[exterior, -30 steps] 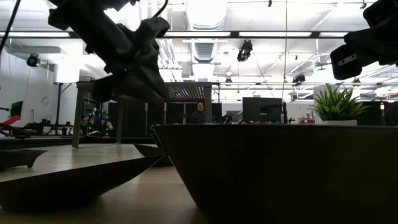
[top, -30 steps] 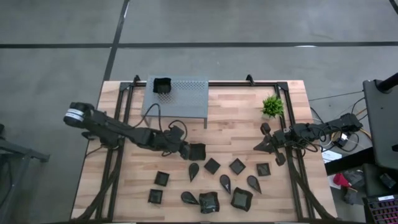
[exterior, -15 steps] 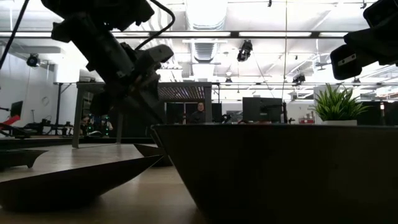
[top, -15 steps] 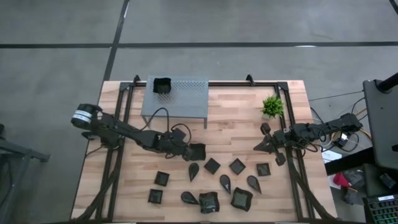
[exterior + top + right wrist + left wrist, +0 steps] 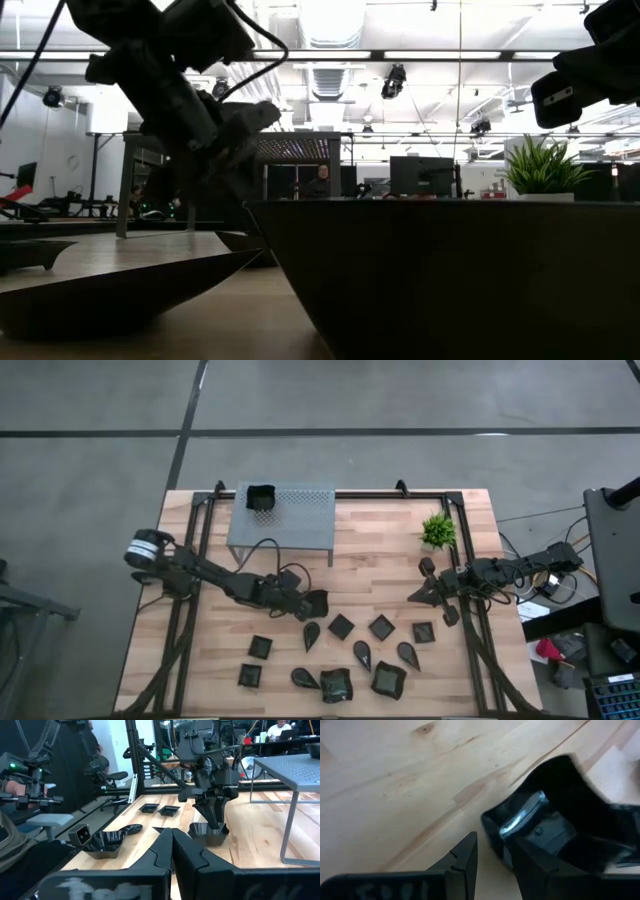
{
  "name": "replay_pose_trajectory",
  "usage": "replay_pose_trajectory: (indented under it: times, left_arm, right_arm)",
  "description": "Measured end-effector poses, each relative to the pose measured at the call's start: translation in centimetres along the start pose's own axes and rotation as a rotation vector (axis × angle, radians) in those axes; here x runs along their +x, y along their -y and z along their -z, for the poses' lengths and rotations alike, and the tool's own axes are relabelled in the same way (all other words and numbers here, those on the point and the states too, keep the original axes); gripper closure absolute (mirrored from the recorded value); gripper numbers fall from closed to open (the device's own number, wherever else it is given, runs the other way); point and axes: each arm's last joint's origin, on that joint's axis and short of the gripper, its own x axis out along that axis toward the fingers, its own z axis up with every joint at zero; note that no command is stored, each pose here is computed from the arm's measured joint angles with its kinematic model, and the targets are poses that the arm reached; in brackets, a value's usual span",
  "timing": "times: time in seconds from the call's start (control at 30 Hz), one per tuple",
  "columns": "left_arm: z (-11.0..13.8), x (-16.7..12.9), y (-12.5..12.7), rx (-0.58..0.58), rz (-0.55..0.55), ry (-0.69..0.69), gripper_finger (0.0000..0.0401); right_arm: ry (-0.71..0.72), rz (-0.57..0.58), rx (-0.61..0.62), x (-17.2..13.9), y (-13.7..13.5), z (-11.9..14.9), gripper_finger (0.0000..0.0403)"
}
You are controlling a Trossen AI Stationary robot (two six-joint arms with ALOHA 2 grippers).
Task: Pick & Place Mini shaped plates
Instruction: Stack the black distorted square plate on top of the black distorted square plate on the shelf
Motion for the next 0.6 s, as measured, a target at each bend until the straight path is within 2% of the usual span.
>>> replay_pose_trajectory:
  times: [0.2,0.3,0.43,0.6]
  left_arm:
    - [-0.19,-0.16,0.06,0.008,0.003,0.018,0.0304]
    - [-0.25,-0.22,0.08,0.010,0.005,0.020,0.0329]
    - [-0.31,-0.20,0.08,0.052,0.007,0.020,0.0385]
    - [-0.41,-0.27,0.25,0.091,0.028,0.022,0.0399]
  right_arm:
    - [0.000,0.000,0.000,0.00,0.00,0.00,0.0394]
    - [0.000,0.000,0.000,0.00,0.00,-0.01,0.0394]
    - [0.000,0.000,0.000,0.00,0.00,-0.01,0.0394]
    - [0.000,0.000,0.000,0.00,0.00,0.00,0.0394]
